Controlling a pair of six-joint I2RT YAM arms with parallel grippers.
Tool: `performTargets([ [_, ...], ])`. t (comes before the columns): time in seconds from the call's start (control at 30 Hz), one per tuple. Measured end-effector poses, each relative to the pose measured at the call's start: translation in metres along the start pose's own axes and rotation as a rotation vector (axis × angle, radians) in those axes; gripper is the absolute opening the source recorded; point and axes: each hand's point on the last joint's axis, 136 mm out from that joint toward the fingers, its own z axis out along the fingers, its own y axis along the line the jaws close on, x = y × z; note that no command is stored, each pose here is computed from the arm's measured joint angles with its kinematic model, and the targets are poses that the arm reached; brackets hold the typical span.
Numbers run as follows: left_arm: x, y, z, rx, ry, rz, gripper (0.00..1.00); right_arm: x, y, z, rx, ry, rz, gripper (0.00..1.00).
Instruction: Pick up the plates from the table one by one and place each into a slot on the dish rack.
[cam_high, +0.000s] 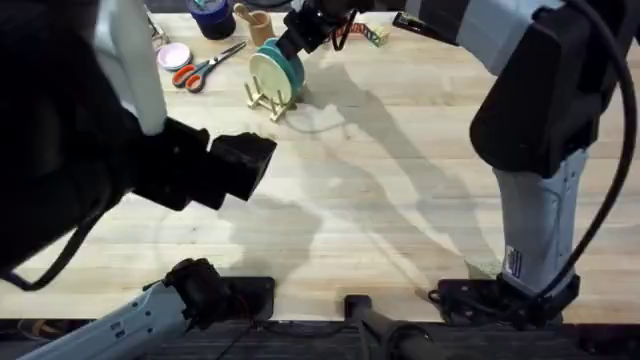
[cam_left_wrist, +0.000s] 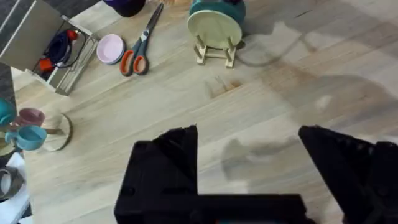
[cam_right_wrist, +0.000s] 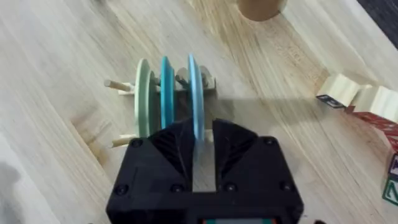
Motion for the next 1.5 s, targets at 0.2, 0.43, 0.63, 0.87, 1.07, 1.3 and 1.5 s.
performTargets([
  [0.2, 0.000, 0.000, 0.000, 0.000, 0.000, 0.000, 0.993, -0.006, 0.001, -0.011, 0.007, -0.012, -0.003, 0.203],
  [0.43, 0.000, 0.000, 0.000, 0.000, 0.000, 0.000, 0.993, -0.031, 0.010, -0.085, 0.026, -0.075, -0.016, 0.268],
  [0.63, 0.000, 0.000, 0.000, 0.000, 0.000, 0.000, 0.993, -0.029, 0.018, -0.156, 0.039, -0.078, -0.002, 0.371],
  [0.87, 0.000, 0.000, 0.000, 0.000, 0.000, 0.003, 0.993, 0.001, 0.025, -0.210, 0.044, 0.001, 0.015, 0.940],
  [1.07, 0.000, 0.000, 0.000, 0.000, 0.000, 0.003, 0.993, 0.028, 0.035, -0.255, 0.092, 0.067, 0.010, 0.996],
  [1.3, 0.000, 0.000, 0.000, 0.000, 0.000, 0.003, 0.992, 0.055, 0.039, -0.294, 0.151, 0.064, 0.036, 0.996],
  [1.5, 0.000, 0.000, 0.000, 0.000, 0.000, 0.004, 0.994, 0.114, 0.048, -0.293, 0.177, 0.170, 0.080, 0.996],
])
